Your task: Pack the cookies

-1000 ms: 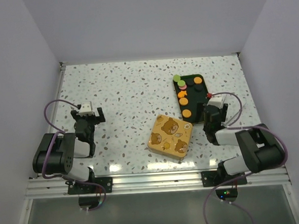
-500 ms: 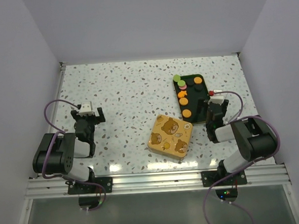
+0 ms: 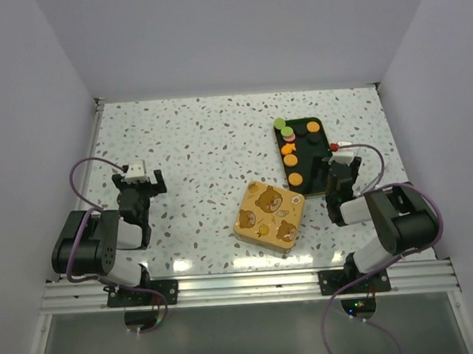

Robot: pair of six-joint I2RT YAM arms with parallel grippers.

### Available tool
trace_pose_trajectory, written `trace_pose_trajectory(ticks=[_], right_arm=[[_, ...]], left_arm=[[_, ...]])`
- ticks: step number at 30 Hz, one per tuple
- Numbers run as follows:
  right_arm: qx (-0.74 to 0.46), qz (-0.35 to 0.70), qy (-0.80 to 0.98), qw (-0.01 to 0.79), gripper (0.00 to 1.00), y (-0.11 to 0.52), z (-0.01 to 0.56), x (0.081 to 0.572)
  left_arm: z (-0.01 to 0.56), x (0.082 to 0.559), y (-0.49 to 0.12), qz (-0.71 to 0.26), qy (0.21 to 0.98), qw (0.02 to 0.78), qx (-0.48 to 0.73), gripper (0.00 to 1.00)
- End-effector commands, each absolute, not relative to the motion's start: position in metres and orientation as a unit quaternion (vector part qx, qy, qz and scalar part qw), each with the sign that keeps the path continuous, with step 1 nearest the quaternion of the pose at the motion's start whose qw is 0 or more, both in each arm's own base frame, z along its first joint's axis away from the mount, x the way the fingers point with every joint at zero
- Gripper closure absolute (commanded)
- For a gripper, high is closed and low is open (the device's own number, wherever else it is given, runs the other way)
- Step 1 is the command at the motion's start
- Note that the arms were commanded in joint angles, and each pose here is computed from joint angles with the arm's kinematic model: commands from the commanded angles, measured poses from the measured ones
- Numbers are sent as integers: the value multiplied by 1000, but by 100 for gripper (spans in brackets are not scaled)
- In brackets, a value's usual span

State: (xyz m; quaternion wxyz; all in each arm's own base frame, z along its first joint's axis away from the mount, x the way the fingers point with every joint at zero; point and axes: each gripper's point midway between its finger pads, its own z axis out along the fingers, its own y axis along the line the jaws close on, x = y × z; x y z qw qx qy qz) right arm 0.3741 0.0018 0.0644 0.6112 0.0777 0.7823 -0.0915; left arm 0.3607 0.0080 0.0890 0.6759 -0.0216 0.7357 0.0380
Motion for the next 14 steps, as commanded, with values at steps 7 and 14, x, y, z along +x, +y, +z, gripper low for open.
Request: trace_pose_trajectory(ticks=[7, 14], right_arm=[[85, -90, 757, 642, 1, 1, 87, 384], [85, -89, 756, 643, 1, 1, 88, 384]], left_arm=[[112, 368, 8, 43, 705, 708, -16, 0], [113, 367, 8, 43, 704, 709, -16, 0]])
